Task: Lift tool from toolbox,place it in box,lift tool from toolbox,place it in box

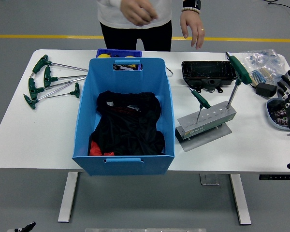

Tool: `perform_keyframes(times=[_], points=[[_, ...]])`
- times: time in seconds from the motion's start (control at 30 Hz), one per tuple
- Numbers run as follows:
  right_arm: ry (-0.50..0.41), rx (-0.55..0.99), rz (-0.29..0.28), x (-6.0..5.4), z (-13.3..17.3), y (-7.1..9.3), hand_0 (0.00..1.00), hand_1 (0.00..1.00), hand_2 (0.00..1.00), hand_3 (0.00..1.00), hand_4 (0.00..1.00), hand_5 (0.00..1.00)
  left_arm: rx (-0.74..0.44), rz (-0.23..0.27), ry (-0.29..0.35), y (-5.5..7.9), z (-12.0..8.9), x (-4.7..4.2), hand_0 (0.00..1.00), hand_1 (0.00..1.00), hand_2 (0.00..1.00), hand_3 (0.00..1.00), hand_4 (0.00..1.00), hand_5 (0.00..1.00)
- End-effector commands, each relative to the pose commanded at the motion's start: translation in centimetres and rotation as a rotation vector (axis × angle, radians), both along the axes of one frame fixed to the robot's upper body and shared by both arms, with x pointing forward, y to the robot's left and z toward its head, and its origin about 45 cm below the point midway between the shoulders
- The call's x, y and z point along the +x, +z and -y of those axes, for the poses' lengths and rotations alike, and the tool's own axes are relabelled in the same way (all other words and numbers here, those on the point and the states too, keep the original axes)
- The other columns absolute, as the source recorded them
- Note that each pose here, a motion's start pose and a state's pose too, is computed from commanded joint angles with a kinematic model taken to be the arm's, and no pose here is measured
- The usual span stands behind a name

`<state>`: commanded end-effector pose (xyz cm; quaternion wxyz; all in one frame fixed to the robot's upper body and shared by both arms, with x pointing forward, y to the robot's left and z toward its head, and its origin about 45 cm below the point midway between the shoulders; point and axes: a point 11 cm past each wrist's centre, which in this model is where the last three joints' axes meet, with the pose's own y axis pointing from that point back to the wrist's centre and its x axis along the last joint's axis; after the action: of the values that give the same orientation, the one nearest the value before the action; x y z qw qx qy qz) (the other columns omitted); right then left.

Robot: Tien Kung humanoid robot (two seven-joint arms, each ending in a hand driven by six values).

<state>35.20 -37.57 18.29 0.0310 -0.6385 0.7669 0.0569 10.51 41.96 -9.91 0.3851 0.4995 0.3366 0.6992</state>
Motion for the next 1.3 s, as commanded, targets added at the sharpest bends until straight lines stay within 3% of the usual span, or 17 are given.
perform_keyframes(times=[0.3, 1.03, 1.3], points=[[0.002, -0.025, -0.024, 0.0, -0.1, -0.3, 0.998, 0.911, 0.926, 0.943, 0.998, 0.998, 0.003, -0.001, 0.001, 0.0, -0.1, -0.03, 0.712, 0.714, 0.742, 0.634, 0.633, 0.519], [0.002, -0.078, 0.002, 0.1, 0.2, 0.9, 0.998, 0.915, 0.928, 0.945, 0.998, 0.998, 0.005, -0.006, -0.001, 0.0, -0.2, -0.29, 0.713, 0.714, 0.743, 0.633, 0.631, 0.516], [-0.015, -0.385, 0.095, 0.8, 1.4, 5.1, 0.998, 0.923, 0.940, 0.956, 0.998, 0.979, 0.003, -0.004, 0.001, 0.0, -0.1, -0.14, 0.713, 0.714, 0.743, 0.634, 0.632, 0.517]])
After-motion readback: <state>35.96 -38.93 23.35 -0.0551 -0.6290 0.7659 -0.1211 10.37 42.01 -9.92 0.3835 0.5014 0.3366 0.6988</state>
